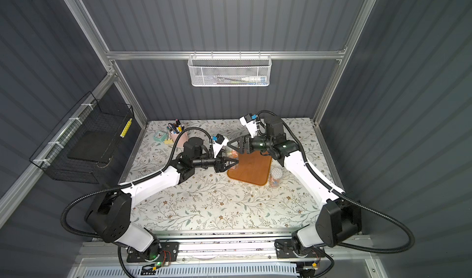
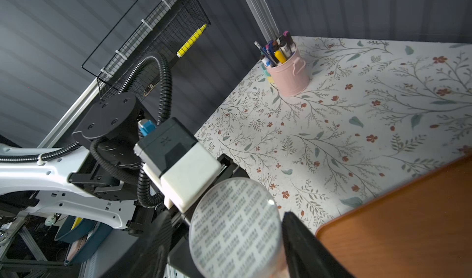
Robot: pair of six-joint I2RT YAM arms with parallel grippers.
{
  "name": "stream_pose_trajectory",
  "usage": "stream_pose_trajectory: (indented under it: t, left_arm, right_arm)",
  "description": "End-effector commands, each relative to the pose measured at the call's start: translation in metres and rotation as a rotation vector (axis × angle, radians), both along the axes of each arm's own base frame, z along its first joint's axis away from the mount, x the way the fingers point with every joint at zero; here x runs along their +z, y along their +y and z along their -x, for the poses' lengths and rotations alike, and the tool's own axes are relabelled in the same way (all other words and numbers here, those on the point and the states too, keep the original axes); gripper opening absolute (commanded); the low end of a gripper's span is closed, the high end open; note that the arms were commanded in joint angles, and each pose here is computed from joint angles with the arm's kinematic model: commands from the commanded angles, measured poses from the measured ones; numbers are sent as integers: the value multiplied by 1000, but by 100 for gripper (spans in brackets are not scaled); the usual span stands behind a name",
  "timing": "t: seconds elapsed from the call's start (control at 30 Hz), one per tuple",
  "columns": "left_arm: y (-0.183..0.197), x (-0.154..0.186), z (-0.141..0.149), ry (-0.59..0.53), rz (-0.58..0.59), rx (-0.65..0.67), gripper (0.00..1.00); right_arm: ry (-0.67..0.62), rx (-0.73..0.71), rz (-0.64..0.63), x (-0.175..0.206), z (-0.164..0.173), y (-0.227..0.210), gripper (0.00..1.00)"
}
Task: Pour the candies out of the jar
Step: Unscrew the lid from the jar.
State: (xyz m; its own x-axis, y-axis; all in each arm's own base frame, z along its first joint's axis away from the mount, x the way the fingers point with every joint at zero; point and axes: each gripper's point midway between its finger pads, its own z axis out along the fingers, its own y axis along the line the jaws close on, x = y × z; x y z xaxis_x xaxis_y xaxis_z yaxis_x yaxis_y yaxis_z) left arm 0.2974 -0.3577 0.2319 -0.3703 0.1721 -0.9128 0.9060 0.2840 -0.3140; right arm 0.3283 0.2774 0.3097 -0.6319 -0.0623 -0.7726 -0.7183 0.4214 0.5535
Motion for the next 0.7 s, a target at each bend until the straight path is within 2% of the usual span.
stream_pose_trajectory:
  t: [0.0,0.23,0.47,0.67]
  left_arm:
    - [3,4,-5,-35,-43,37,0]
    - [-1,7,-2,-23,-31,6,0]
    - [-9,18,9,5,15,-79,0]
    - [-8,17,10,8,-4,-86,0]
  right_arm:
    - [-55,-9,52,13,8,-1,71]
    - [-110,-15,108,11,16,0,77]
    - [-145,-22,171,2,13,-1,82]
    - [-123,-54,197,-8,17,-7,84]
